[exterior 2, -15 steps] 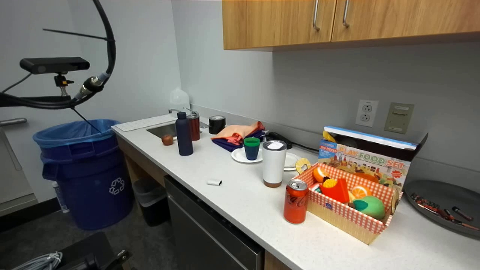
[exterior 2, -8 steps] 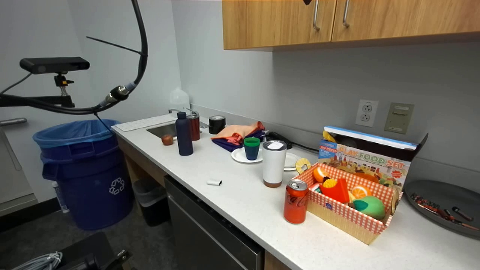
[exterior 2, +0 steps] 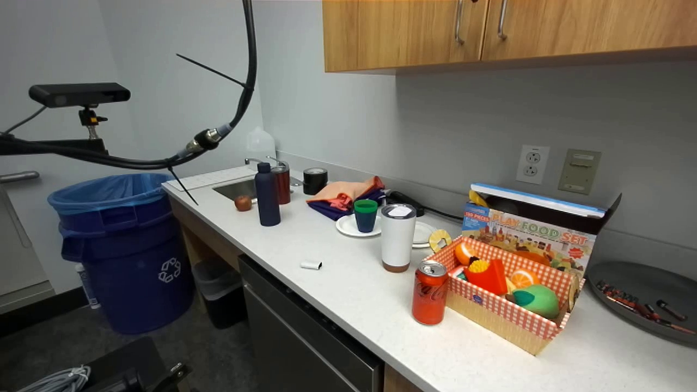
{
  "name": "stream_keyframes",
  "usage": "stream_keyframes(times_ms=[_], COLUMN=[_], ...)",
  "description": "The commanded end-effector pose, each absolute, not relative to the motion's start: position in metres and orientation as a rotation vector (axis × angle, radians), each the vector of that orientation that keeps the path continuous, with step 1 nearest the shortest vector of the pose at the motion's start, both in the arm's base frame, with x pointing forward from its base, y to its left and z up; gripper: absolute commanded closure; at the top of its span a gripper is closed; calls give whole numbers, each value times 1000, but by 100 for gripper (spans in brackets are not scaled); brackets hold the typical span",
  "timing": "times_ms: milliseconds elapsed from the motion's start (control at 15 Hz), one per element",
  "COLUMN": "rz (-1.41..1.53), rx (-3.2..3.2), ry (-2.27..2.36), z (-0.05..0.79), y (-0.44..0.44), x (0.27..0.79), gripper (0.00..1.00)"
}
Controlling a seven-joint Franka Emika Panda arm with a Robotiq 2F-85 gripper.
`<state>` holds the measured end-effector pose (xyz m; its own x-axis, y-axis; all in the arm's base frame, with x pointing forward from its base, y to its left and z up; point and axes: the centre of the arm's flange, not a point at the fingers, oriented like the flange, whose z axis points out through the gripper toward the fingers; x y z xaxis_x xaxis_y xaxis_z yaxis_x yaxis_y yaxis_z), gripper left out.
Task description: Open the right door of the cabinet above the basket
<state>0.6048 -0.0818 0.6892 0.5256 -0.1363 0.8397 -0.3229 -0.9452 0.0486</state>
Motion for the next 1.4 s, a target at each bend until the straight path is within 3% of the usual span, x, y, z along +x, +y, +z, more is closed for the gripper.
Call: stream_keyframes(times_ms=[0,600,1333], rz=[1420,1325,935], rx=[2482,2388,2377], ry=[-435,-570,-822], z=[698,681,685], y=[-92,-117,-130], x=[637,640,542], gripper=[0,0,0])
